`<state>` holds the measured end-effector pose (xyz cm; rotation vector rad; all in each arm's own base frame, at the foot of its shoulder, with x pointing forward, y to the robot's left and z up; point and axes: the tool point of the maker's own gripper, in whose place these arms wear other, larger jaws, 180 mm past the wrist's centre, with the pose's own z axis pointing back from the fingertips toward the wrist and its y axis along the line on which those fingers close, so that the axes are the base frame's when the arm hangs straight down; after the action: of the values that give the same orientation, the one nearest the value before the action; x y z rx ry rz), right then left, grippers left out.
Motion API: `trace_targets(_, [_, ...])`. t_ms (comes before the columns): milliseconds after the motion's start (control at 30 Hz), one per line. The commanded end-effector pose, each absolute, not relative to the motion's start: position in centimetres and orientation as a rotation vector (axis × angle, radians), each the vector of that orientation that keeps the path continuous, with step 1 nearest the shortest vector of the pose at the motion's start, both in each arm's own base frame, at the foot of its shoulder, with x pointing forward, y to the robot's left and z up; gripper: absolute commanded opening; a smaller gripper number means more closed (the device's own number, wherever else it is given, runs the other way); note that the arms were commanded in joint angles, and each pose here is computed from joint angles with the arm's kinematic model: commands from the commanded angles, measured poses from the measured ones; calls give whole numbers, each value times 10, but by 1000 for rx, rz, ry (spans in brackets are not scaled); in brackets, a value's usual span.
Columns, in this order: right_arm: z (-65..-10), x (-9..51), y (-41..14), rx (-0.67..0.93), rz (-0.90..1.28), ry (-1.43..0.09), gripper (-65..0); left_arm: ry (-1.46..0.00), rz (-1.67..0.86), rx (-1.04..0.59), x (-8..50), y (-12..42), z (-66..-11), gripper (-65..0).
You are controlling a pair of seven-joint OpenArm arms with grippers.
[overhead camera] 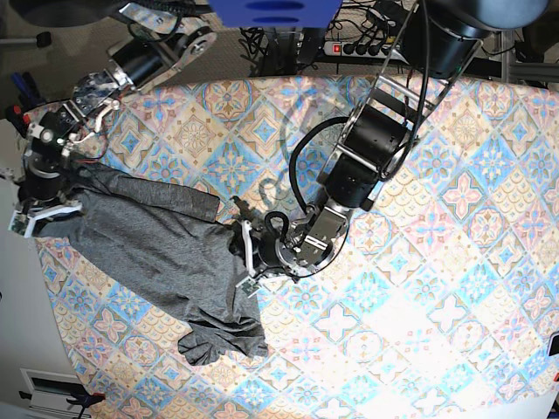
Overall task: Layout the t-shirt on the table in an organized manner, then fold the t-shirt properly
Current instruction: 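Grasp the shirt's middle with the left gripper while the right holds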
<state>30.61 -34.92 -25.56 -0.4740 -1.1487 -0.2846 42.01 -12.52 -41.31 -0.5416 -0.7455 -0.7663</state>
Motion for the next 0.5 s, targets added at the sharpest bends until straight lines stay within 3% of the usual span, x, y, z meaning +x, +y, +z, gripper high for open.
trace_targets(0, [-233, 312, -352, -499, -278, -1221, -650, -810, -767, -581, 434, -139, -385, -404])
trace_targets(200, [-233, 313, -351, -498, -277, -1223, -650, -957, -819, -683, 437, -177, -325, -405])
trace_targets(467, [-233, 312, -352, -499, -276, -1220, -650, -909, -897, -648, 425, -181, -342, -400])
